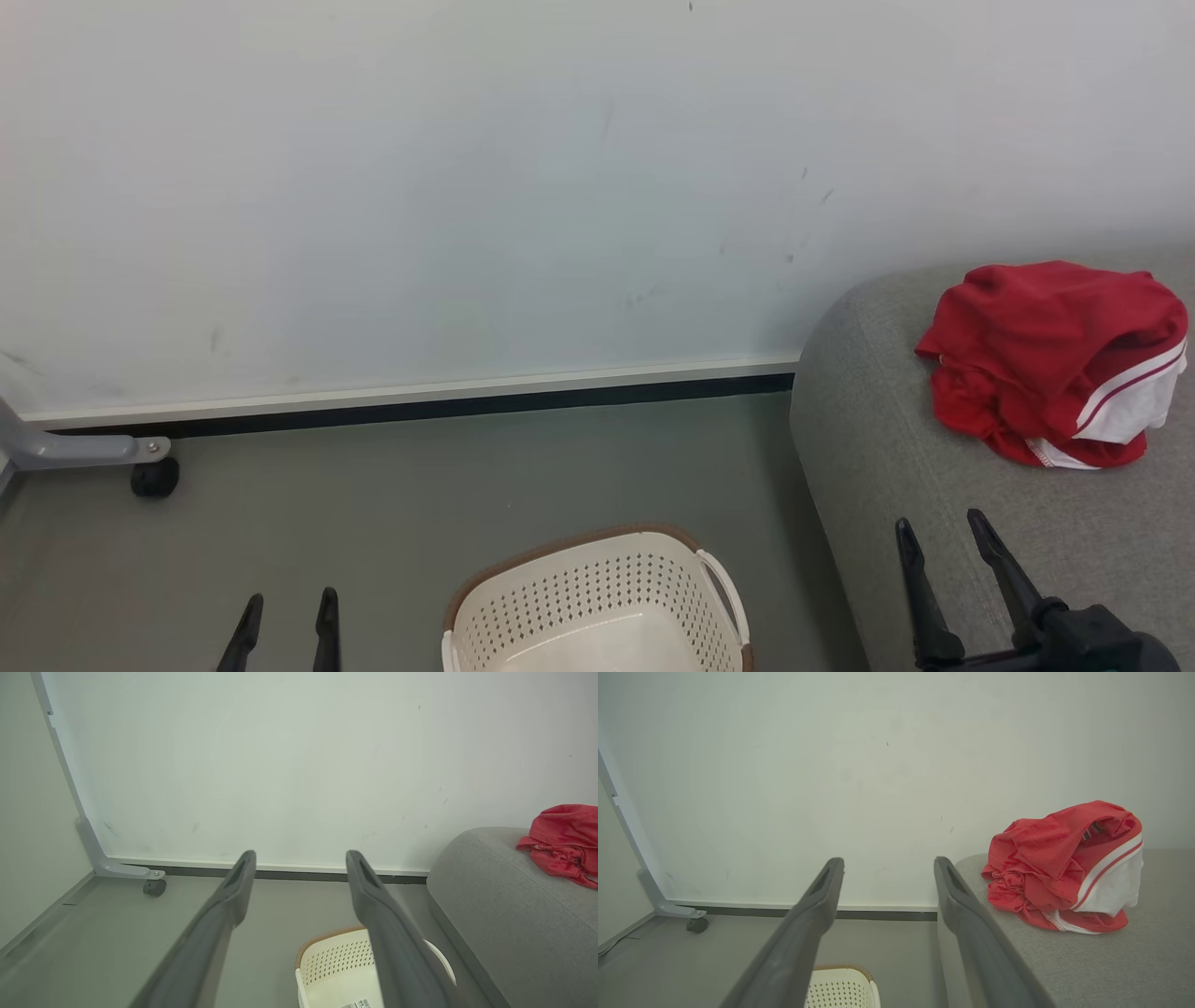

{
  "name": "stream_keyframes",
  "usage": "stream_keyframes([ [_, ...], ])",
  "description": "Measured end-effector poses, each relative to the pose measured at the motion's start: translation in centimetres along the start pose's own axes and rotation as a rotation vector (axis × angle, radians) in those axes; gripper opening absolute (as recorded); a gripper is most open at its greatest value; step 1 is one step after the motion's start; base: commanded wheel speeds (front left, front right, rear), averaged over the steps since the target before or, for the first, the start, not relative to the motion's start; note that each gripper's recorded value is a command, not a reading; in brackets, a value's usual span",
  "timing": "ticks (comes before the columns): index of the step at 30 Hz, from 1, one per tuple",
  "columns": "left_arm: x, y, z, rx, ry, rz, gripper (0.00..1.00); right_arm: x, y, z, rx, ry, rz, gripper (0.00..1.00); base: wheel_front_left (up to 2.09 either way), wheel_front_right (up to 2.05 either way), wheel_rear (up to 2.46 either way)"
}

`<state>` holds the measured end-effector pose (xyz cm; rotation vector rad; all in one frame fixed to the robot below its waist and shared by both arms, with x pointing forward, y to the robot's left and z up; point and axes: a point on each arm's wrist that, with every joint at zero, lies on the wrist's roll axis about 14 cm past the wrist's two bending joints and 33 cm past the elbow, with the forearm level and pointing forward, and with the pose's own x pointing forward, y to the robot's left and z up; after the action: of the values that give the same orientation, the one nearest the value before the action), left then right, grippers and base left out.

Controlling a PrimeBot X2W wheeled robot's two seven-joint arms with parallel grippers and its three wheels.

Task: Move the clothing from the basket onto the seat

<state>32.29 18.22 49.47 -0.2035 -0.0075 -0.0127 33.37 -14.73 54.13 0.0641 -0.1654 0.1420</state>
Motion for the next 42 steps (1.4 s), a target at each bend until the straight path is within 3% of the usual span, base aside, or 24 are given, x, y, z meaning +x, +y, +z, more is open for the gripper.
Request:
stream_keyframes([
  [38, 0.5, 0.2, 0.8, 0.077, -0.036, 0.007, 1.0, 0.2, -1.0, 0.3, -0.006, -0.016, -0.064, 1.0, 0.0, 0.0, 0.0],
  [39, 0.5, 0.2, 0.9, 0.077, -0.037, 0.007, 0.0, 0.2, -1.0, 0.2, -0.005, -0.014, -0.064, 0.0, 0.0, 0.0, 0.0],
  [42, 0.2, 0.2, -0.2, 0.072, -0.005, 0.013, 0.0, -0.2, -0.9, -0.9, 0.0, 0.022, -0.067, 0.0, 0.0, 0.0, 0.0],
])
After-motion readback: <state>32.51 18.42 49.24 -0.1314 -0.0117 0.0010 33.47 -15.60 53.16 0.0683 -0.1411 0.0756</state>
